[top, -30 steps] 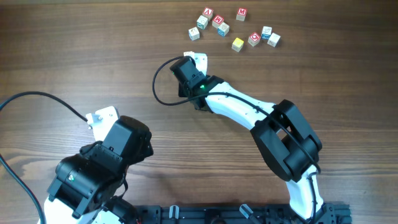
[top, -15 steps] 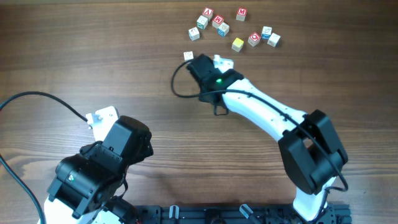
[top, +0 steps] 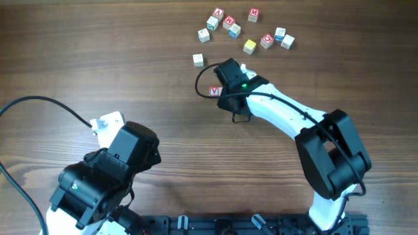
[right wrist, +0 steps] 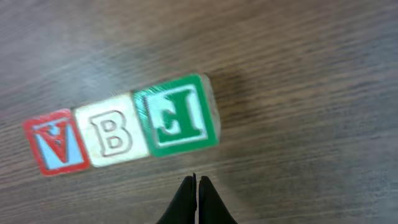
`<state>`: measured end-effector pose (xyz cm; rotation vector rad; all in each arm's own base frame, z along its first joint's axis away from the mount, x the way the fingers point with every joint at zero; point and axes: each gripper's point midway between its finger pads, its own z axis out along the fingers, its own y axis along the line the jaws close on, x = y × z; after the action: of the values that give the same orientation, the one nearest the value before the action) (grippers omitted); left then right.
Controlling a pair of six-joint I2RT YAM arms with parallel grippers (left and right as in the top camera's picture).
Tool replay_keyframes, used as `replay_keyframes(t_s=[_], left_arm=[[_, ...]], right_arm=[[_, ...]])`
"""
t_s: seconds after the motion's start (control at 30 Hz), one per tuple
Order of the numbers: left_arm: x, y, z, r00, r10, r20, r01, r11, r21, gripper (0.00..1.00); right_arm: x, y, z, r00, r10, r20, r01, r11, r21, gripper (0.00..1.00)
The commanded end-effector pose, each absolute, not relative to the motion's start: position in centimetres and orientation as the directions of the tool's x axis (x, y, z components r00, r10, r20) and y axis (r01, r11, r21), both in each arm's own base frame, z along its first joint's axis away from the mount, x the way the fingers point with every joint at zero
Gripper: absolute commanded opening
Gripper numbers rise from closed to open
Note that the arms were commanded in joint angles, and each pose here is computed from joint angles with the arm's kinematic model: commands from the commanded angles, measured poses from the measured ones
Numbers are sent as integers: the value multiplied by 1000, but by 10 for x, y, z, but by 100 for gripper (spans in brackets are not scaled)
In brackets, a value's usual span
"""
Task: Form a horizontal line
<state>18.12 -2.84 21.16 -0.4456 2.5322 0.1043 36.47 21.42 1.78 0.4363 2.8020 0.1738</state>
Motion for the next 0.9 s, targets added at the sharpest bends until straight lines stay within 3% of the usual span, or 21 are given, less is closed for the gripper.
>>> replay_keyframes(t_s=[0.0,0.23,0.27,0.33,0.37,0.53,0.67,0.87], left_arm=[[182,-25,212,-774,-310,-551,-360,933,-20,100],[182,-25,212,-774,-310,-551,-360,933,-20,100],[182,-25,212,-774,-310,-551,-360,933,-20,100],[182,-25,212,-774,-310,-551,-360,933,-20,100],[182,-25,212,-774,-310,-551,-360,933,-20,100],[182,-25,212,-774,-310,-551,-360,933,-20,100],[182,-25,212,-774,-310,-551,-360,933,-20,100],[182,-25,212,-774,-310,-551,-360,933,-20,100]], right_arm=[[360,208,28,-897,340,-282,307,939,153,5],[366,178,132,-780,376,-500,319,927,199,8],[364,167,151,-747,383,-543,332,923,194,27],[356,155,177,-716,392,-578,337,919,207,80],[346,148,196,-707,381,-596,317,924,214,100],[309,103,280,-573,339,-746,264,938,224,100],[277,82,321,-504,327,-800,197,945,262,100],[231,-7,346,-358,219,-908,433,900,47,100]])
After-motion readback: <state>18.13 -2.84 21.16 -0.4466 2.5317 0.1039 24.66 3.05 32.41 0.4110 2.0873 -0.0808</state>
